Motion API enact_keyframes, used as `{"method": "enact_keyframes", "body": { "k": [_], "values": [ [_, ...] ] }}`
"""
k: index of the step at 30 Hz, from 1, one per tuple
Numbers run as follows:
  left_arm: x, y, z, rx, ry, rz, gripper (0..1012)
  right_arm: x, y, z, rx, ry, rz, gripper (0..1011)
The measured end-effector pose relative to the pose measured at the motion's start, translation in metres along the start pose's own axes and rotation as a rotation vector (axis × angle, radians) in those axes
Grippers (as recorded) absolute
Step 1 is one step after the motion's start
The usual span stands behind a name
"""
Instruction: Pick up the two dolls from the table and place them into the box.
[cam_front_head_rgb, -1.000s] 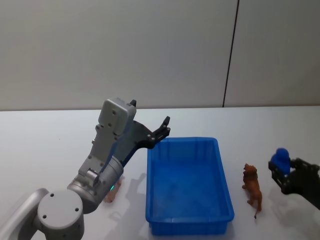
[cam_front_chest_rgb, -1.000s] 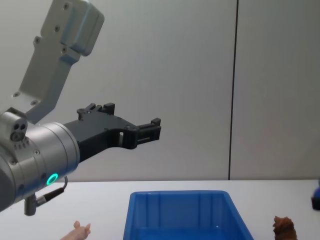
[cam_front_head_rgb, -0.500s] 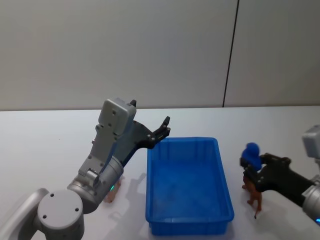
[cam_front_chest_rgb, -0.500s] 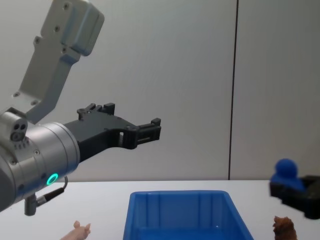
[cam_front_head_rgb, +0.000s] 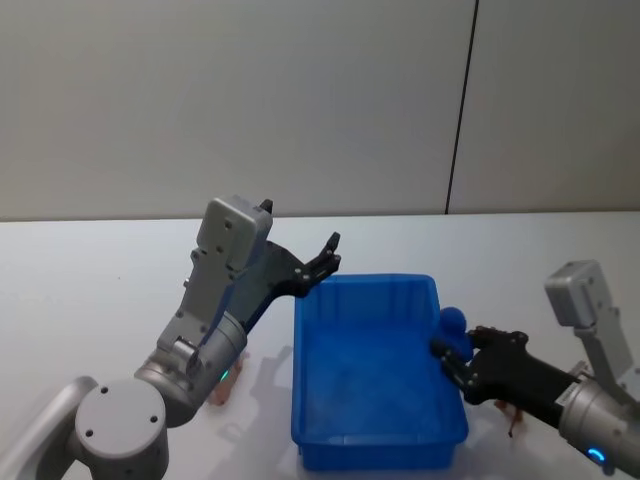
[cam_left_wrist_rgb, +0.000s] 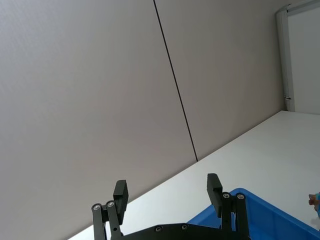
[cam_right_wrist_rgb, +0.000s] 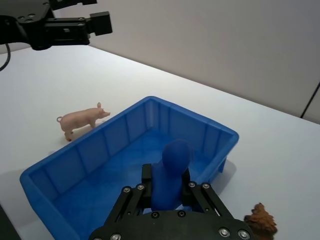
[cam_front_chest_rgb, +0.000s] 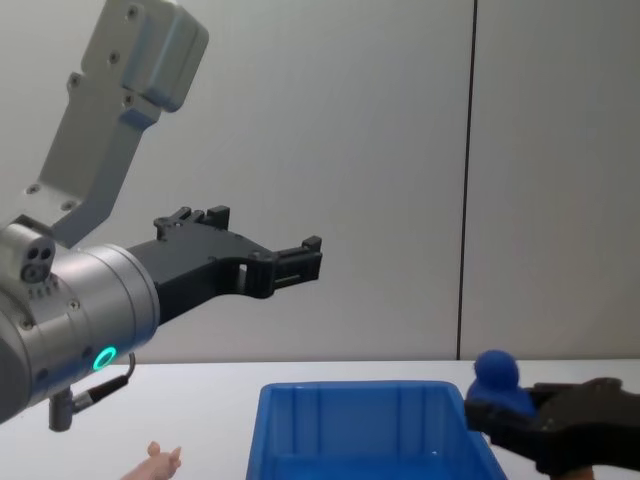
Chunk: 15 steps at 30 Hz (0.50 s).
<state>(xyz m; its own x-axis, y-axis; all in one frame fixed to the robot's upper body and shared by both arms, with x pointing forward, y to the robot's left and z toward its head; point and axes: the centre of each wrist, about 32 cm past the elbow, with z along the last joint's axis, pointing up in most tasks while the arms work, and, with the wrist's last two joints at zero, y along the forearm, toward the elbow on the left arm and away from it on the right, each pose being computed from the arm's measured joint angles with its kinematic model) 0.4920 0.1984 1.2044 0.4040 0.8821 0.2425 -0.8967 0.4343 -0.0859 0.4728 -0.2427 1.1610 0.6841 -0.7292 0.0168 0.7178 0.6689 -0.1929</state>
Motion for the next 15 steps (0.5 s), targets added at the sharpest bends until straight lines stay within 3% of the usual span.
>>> {"method": "enact_keyframes", "body": {
  "k": [4, 15],
  "values": [
    [0.0, 0.0, 0.0, 0.0, 0.0, 0.0, 1001, -0.0035, 0.0041, 0.0002, -0.002, 0.001, 0.017, 348],
    [0.0, 0.0, 0.0, 0.0, 0.0, 0.0, 1001, -0.0107, 0.0116, 0.0007, 0.006, 0.001, 0.043, 698]
  ]
}}
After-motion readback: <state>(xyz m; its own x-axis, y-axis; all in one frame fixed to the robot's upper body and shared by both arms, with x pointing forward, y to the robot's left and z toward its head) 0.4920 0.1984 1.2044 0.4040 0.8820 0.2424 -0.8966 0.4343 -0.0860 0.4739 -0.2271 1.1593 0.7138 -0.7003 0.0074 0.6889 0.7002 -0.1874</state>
